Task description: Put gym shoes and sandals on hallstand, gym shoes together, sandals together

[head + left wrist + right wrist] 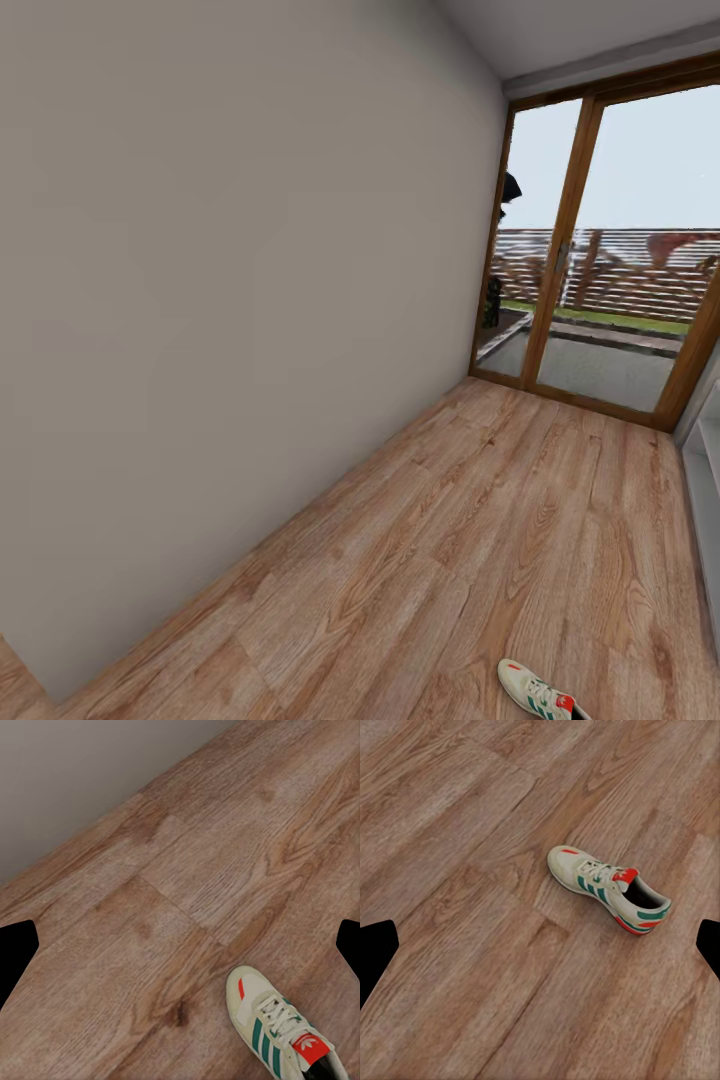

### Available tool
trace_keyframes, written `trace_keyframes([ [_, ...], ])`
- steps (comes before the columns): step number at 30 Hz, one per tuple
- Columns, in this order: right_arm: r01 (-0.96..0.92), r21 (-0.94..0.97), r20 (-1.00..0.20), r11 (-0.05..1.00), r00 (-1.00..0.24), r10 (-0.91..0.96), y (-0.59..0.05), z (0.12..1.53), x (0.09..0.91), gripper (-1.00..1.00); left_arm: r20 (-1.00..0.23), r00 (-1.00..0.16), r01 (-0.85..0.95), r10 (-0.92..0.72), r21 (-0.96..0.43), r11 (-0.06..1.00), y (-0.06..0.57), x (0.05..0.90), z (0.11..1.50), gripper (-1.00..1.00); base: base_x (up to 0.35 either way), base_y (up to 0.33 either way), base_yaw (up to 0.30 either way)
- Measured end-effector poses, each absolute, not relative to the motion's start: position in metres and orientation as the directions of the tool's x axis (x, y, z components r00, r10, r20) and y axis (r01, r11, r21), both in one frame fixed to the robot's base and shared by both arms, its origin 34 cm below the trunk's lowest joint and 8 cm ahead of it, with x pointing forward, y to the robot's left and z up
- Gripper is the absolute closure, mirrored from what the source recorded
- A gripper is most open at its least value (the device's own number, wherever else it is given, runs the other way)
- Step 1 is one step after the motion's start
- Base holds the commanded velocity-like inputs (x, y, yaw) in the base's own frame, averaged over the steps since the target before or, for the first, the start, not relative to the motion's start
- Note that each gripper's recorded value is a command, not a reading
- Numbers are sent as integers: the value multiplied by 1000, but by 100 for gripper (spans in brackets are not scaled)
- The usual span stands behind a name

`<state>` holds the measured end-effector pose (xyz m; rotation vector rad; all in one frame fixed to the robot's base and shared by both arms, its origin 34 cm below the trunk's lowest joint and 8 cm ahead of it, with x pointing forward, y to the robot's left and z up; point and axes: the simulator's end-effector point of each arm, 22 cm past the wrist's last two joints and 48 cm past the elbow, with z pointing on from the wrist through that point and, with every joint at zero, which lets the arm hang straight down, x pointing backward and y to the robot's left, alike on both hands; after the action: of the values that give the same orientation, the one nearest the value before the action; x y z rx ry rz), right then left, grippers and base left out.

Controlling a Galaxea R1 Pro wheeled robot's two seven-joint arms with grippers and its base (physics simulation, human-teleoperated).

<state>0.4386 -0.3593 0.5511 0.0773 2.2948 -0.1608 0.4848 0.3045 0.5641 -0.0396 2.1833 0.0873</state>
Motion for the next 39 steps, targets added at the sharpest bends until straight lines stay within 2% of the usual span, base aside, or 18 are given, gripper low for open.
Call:
trace_keyframes([
  [39,121,-93,-747,988,-665,11,-363,552,438,-100,-819,-574,-61,4,48,997,304,485,564,-100,28,-35,0],
])
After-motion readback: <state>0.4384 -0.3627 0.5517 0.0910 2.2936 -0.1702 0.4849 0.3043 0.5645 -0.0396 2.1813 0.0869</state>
